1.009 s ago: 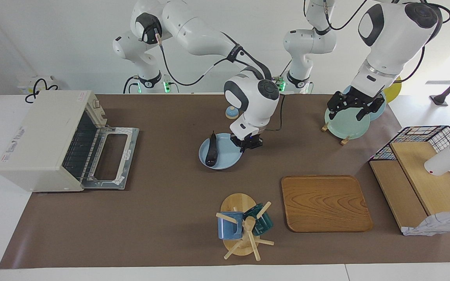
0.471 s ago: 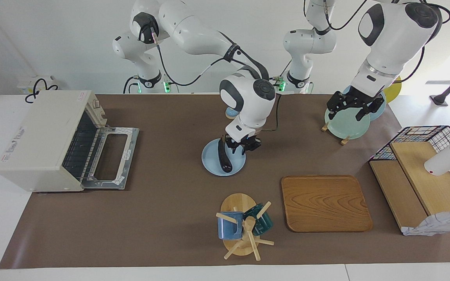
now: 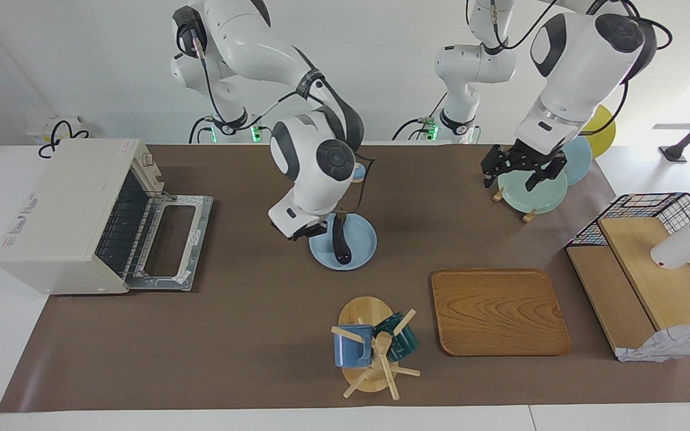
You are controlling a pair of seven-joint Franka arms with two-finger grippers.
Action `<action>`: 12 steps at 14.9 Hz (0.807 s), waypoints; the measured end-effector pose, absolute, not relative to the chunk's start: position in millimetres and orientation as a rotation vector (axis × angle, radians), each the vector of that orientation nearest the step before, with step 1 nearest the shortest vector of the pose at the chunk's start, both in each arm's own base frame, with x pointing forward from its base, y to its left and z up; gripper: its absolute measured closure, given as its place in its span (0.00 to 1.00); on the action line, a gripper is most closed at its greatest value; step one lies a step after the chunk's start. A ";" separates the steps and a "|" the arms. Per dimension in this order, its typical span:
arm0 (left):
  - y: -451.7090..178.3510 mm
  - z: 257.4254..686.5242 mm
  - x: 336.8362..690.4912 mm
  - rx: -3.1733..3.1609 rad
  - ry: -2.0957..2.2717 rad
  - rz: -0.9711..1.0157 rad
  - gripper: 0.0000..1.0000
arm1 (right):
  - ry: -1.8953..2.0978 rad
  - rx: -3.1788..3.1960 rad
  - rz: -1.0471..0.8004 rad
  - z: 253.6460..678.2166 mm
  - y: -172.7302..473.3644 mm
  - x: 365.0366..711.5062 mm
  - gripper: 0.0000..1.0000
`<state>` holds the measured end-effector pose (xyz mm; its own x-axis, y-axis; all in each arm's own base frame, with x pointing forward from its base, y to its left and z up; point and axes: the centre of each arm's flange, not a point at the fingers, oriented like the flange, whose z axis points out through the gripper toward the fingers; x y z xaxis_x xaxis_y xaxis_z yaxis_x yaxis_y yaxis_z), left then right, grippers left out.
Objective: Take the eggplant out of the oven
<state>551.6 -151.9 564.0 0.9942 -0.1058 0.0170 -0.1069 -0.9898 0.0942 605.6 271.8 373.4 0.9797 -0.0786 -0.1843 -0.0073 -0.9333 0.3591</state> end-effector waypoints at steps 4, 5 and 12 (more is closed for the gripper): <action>-251.9 522.3 543.8 3.037 -0.142 0.010 0.00 | -0.048 2.697 -0.357 317.8 197.1 592.4 0.99; -276.6 509.6 539.2 3.037 -0.148 0.004 0.00 | -0.038 2.696 -0.364 309.2 182.3 589.2 0.99; -389.5 416.8 487.9 3.010 -0.178 0.053 0.00 | 0.004 2.727 -0.395 280.2 86.7 584.8 0.99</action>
<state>487.9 -389.5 416.8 0.9925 -0.1149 0.0423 -0.1193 -0.9852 0.1230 584.8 86.7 280.2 0.9605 -0.0510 -0.2737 0.0571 -0.9262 0.3727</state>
